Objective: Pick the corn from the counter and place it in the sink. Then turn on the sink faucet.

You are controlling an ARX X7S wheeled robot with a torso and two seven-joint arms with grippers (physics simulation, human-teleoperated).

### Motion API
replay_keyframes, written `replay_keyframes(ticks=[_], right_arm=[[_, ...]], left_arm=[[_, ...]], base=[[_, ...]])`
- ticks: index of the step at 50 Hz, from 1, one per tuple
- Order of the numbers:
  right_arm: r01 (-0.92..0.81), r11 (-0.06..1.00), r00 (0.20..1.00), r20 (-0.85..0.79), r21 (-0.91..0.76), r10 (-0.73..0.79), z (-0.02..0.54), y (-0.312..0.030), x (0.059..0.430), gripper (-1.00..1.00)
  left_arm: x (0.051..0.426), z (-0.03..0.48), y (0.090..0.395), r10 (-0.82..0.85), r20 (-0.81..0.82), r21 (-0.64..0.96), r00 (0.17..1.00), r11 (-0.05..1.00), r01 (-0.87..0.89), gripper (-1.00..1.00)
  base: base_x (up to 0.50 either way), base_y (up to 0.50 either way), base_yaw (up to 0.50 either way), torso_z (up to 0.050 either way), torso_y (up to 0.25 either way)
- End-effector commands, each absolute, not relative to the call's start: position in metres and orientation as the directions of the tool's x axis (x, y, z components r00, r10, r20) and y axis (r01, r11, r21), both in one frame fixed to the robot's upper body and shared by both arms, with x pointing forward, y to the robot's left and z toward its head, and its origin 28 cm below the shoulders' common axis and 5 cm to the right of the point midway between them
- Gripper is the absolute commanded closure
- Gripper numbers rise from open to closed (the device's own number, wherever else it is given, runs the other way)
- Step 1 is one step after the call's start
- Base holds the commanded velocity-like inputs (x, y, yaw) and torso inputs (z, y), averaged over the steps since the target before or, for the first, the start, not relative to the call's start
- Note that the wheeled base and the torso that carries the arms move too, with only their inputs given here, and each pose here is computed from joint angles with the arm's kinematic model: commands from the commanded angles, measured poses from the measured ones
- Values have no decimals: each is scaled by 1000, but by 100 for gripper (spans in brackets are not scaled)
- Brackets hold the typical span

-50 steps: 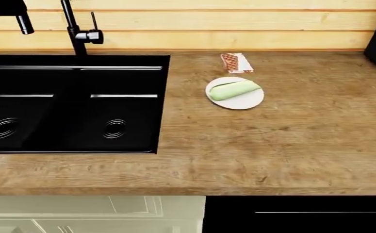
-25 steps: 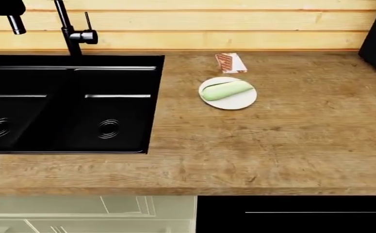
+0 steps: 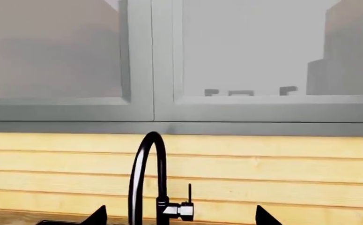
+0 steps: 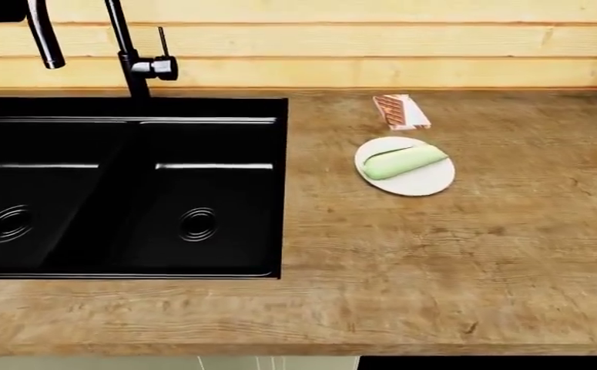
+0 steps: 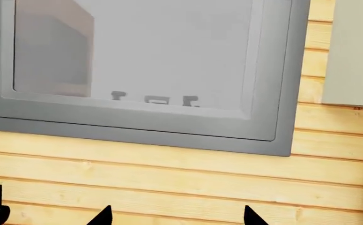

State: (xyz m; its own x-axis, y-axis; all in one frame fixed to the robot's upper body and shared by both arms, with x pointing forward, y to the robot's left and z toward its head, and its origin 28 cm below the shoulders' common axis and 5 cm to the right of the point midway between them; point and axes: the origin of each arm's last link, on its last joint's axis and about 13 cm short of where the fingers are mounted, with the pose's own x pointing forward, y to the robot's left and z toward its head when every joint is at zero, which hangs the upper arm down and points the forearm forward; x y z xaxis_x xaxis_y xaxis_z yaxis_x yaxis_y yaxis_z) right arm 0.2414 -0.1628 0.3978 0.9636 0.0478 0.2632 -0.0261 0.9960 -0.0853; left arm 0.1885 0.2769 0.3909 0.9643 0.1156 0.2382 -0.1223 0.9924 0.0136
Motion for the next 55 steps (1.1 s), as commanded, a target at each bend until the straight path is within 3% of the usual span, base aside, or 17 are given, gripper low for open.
replay_keyframes(ticks=[1, 19, 38, 55], right_arm=[[-30, 997, 965, 259, -77, 49, 397, -164, 242, -100], [-25, 997, 965, 259, -79, 45, 395, -163, 242, -100], [-35, 997, 956, 288, -73, 55, 397, -165, 241, -100], [-38, 995, 951, 302, -89, 63, 395, -165, 242, -100]], left_arm=[[189, 390, 277, 119, 237, 13, 964, 992, -126, -100], [190, 389, 278, 124, 229, 14, 965, 991, -131, -100], [190, 387, 278, 125, 224, 15, 966, 991, -132, -100], [191, 384, 278, 126, 217, 21, 968, 991, -134, -100]], base=[[500, 0, 0, 0, 0], [495, 0, 0, 0, 1], [0, 105, 0, 0, 0], [366, -9, 0, 0, 1]])
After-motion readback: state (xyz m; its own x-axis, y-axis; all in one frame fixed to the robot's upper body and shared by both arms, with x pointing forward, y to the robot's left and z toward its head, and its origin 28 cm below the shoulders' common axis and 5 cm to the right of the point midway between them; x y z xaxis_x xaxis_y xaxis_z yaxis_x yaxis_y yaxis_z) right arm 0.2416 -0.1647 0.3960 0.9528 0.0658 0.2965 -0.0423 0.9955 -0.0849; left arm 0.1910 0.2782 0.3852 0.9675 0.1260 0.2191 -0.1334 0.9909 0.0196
